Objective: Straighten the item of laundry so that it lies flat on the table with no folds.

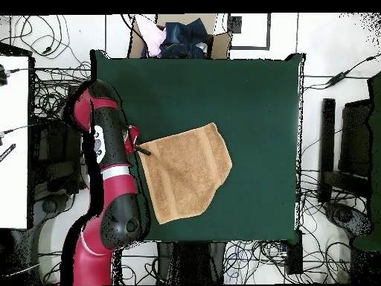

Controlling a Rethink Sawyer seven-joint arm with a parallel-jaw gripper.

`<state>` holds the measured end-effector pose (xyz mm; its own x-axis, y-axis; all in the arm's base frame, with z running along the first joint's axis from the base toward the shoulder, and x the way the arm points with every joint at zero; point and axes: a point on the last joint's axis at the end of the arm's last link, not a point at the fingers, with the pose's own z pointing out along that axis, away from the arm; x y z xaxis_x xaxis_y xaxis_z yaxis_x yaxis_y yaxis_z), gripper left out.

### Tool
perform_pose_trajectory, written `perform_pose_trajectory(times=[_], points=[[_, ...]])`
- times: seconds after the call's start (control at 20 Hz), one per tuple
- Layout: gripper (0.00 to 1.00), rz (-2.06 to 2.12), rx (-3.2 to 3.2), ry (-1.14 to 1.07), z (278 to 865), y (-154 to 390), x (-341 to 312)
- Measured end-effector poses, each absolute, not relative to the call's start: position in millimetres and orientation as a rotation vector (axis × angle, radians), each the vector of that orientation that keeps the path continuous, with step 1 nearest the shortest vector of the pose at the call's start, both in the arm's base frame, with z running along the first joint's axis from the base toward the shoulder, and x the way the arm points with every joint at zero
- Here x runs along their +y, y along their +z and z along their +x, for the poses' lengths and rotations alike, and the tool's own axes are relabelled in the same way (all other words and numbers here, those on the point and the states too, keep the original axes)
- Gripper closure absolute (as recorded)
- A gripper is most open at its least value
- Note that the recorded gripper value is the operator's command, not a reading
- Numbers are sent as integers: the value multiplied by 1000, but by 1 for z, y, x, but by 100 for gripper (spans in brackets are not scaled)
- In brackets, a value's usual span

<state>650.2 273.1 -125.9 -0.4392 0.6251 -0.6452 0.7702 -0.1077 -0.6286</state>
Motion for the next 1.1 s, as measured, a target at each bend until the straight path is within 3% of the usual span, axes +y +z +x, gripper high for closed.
perform_pose_trajectory(times=[1.1], points=[[100, 1809, 1877, -1565, 660, -123, 267]])
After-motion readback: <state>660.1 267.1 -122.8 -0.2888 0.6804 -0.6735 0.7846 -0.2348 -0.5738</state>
